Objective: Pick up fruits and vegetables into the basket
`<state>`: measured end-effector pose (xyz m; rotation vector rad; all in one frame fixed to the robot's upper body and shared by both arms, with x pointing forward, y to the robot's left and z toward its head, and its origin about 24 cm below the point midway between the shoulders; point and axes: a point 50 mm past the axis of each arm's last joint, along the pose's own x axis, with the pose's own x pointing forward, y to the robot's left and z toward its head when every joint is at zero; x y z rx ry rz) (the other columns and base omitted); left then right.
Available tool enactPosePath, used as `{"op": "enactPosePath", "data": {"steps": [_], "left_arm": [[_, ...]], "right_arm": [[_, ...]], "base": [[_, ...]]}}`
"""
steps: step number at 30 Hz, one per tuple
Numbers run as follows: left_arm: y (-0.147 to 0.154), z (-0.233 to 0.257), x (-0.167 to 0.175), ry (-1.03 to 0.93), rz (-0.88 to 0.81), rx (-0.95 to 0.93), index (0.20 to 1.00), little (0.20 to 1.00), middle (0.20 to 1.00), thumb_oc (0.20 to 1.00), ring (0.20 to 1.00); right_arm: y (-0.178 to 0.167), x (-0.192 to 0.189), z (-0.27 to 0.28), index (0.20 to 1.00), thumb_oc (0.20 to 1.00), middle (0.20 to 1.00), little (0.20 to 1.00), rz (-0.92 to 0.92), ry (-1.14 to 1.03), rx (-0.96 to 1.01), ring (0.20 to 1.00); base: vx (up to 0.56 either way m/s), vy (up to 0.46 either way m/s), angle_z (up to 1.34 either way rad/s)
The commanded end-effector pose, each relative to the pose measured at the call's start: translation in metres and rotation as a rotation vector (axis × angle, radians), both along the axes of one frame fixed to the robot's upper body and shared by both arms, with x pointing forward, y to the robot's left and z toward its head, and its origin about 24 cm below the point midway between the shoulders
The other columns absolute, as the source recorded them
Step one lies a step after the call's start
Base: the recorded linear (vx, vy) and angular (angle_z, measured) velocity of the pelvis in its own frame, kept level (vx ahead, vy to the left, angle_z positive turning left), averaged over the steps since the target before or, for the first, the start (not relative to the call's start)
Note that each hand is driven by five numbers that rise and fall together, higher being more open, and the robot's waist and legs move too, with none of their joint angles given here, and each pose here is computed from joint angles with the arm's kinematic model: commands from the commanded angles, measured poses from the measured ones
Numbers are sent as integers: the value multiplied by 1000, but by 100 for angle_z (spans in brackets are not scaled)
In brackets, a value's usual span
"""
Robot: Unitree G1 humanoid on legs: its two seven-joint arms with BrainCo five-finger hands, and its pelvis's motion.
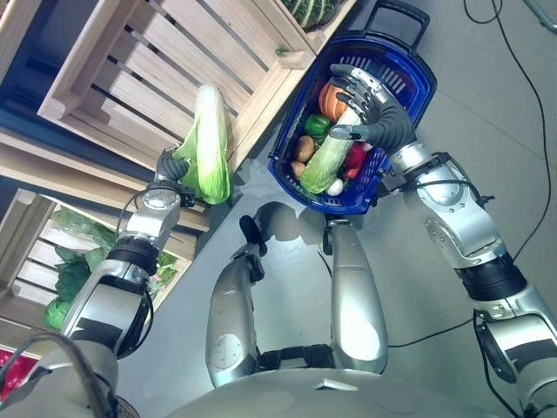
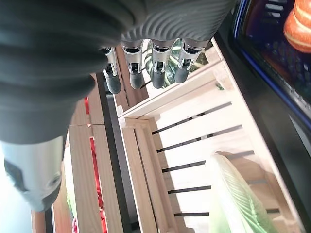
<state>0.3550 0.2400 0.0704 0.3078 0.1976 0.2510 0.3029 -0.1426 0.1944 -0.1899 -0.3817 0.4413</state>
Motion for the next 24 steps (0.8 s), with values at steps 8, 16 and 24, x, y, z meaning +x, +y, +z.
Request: {"op": "enactPosePath", "data": {"steps": [8, 16, 24], "left_arm": [[15, 33, 2, -128, 17, 178, 200, 200, 200, 200, 200], [24, 40, 13, -38, 123, 247, 1000, 1000, 1000, 1000, 1000], [38, 46, 17, 55, 207, 288, 1000, 1000, 1000, 1000, 1000]], "right_arm": [[28, -4, 24, 1000, 1000, 1000, 1000, 118, -37, 224, 1000], [39, 3, 18, 1000, 1000, 1000, 1000, 121, 32, 257, 1000], [33, 9, 4, 1000, 1000, 1000, 1000, 103, 115, 260, 1000]], "base": [[14, -56, 6], [28, -22, 6], [6, -7, -6]]}}
